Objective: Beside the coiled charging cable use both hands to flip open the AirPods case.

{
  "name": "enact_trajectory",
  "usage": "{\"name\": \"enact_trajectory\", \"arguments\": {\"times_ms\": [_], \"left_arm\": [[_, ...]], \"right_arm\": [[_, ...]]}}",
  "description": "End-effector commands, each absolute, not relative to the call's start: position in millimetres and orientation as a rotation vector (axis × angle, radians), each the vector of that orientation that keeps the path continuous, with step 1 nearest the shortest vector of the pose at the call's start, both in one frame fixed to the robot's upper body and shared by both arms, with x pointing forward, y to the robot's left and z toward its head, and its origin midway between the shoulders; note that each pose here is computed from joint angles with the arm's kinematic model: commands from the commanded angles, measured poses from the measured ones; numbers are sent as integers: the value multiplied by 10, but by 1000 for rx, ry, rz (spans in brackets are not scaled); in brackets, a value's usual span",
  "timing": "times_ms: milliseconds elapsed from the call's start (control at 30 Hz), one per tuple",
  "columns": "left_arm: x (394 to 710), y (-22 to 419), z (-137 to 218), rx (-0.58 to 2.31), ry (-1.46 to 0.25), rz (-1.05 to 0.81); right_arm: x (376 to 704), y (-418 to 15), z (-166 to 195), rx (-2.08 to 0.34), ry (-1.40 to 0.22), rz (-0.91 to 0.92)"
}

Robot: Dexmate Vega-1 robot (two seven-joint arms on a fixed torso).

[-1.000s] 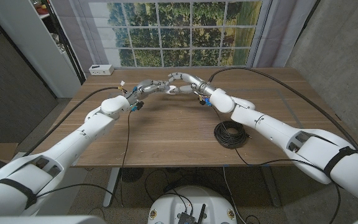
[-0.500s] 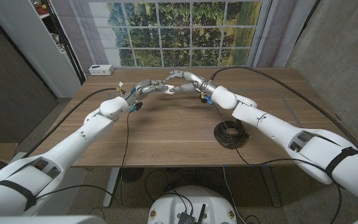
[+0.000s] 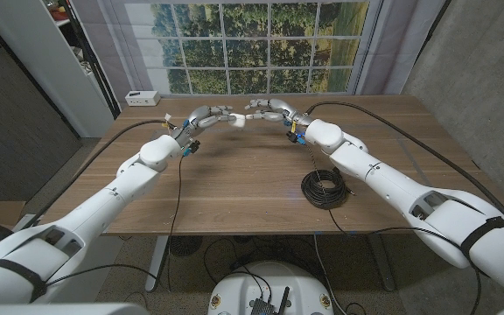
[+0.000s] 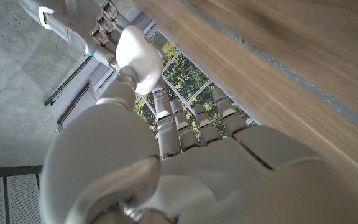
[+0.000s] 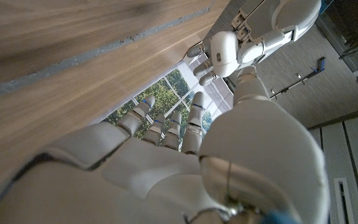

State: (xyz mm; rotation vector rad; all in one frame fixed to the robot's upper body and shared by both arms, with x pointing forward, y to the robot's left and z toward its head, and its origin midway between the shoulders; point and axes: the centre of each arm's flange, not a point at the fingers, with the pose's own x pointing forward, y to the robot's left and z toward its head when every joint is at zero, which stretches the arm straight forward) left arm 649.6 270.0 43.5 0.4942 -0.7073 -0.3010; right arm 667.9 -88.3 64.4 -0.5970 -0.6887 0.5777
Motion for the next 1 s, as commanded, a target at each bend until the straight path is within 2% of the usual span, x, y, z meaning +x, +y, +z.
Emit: {"name": "enact_trajectory", "arguments": {"times_ms": [33, 500, 1000], "left_arm": [[6392, 2708, 472, 467, -784, -267], [6343, 2664, 426, 446, -831, -161], [6415, 2595, 341, 430, -828, -169]], "right_arm": [[6757, -932, 519, -421, -580, 641], [6663, -705, 449, -405, -559, 723], [6648, -417, 556, -415, -612, 748]]}}
